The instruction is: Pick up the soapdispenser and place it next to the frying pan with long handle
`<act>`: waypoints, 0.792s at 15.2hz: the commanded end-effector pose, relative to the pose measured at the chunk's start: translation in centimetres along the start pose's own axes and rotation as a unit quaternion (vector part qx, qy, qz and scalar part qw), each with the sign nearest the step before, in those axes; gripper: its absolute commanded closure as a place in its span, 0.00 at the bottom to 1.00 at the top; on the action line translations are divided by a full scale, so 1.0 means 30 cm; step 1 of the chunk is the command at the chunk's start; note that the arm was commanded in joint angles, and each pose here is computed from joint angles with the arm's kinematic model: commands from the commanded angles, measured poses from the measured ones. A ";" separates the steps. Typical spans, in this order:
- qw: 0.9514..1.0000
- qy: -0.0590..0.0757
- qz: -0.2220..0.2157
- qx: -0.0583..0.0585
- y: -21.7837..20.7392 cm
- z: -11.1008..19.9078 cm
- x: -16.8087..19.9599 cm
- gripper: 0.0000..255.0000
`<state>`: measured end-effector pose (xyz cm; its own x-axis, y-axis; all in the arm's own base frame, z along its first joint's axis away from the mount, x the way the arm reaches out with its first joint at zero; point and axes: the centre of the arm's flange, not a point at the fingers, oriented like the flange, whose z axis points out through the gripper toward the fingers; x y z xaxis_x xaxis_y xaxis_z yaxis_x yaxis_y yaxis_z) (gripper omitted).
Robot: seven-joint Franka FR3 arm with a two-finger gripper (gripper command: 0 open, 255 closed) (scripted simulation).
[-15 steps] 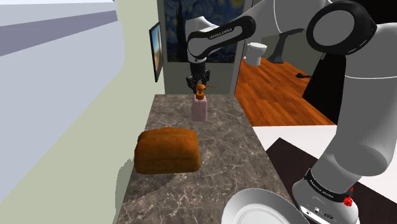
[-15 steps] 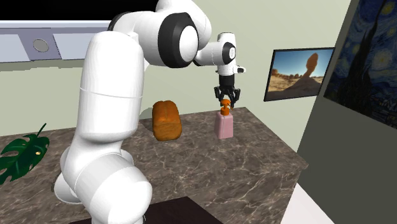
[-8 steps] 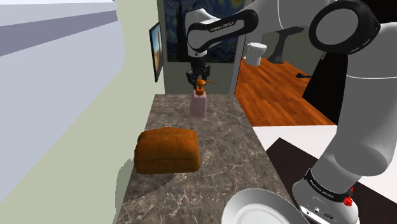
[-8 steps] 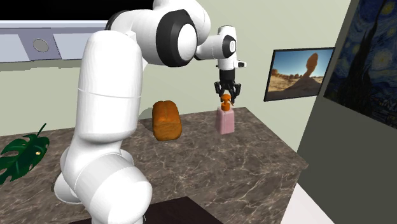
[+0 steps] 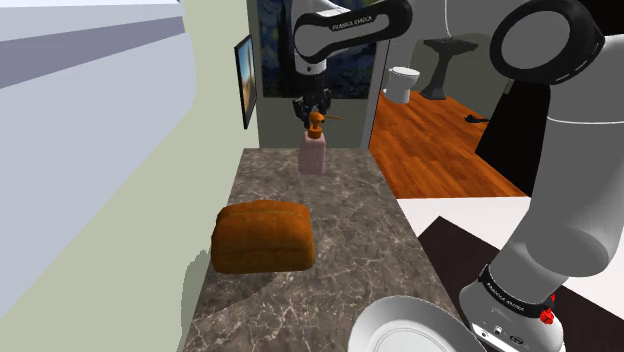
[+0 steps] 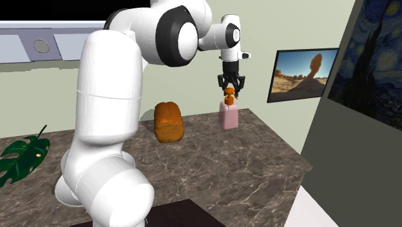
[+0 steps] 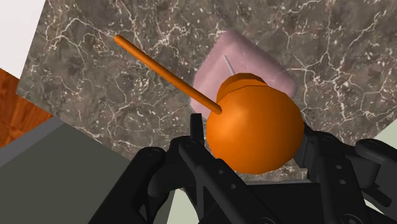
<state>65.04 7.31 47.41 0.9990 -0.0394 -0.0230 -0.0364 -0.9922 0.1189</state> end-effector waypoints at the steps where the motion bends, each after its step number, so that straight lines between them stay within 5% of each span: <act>1: 1.000 0.000 0.000 0.000 0.003 -0.034 0.000 1.00; 7: 1.000 0.000 0.000 0.000 0.015 -0.133 -0.002 1.00; 12: 1.000 0.000 0.000 0.000 0.028 -0.211 -0.208 1.00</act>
<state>60.02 7.31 53.33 0.9990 -0.0391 -0.0229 -0.0361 -0.9923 0.1185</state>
